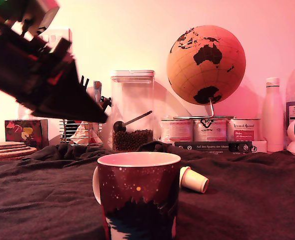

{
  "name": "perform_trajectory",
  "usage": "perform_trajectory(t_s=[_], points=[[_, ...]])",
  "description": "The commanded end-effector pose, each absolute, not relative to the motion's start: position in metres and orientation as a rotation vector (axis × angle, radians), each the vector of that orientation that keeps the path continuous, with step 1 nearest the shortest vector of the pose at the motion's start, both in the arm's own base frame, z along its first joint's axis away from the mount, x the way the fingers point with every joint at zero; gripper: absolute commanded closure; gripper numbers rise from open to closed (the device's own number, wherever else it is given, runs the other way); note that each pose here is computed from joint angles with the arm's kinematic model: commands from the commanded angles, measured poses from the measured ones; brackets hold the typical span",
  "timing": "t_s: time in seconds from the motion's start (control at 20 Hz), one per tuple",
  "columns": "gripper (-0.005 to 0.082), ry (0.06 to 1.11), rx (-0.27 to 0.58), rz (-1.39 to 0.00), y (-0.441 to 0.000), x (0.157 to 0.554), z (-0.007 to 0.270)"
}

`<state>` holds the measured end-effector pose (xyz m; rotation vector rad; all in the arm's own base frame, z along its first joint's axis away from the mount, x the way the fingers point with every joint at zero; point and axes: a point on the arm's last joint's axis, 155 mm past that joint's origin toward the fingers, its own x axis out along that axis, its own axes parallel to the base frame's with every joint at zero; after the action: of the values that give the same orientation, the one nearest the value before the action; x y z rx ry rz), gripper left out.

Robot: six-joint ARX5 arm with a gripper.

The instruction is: Pick up the coffee capsules on the table and drop them inside the coffee cup

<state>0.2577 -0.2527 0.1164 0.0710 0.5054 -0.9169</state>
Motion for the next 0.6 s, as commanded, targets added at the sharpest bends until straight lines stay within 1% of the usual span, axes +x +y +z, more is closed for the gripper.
perform_trajectory(t_s=[0.0, 0.05, 0.1, 0.2, 0.25, 0.3, 0.4, 0.45, 0.55], points=[[0.0793, 0.47, 0.084, -0.955, -0.252, 0.259, 0.125], [0.0793, 0.458, 0.098, -0.984, -0.251, 0.258, 0.126], [0.0793, 0.459, 0.084, -0.994, -0.248, 0.259, 0.127], [0.0789, 0.44, 0.087, -1.026, -0.243, 0.26, 0.13], [0.0773, 0.437, 0.071, -1.04, -0.241, 0.261, 0.132], [0.0752, 0.416, 0.083, -1.065, -0.239, 0.26, 0.134], [0.0683, 0.38, 0.089, -1.117, -0.239, 0.258, 0.139], [0.0668, 0.373, 0.079, -1.135, -0.239, 0.257, 0.141], [0.0668, 0.363, 0.078, -1.146, -0.237, 0.26, 0.14]])
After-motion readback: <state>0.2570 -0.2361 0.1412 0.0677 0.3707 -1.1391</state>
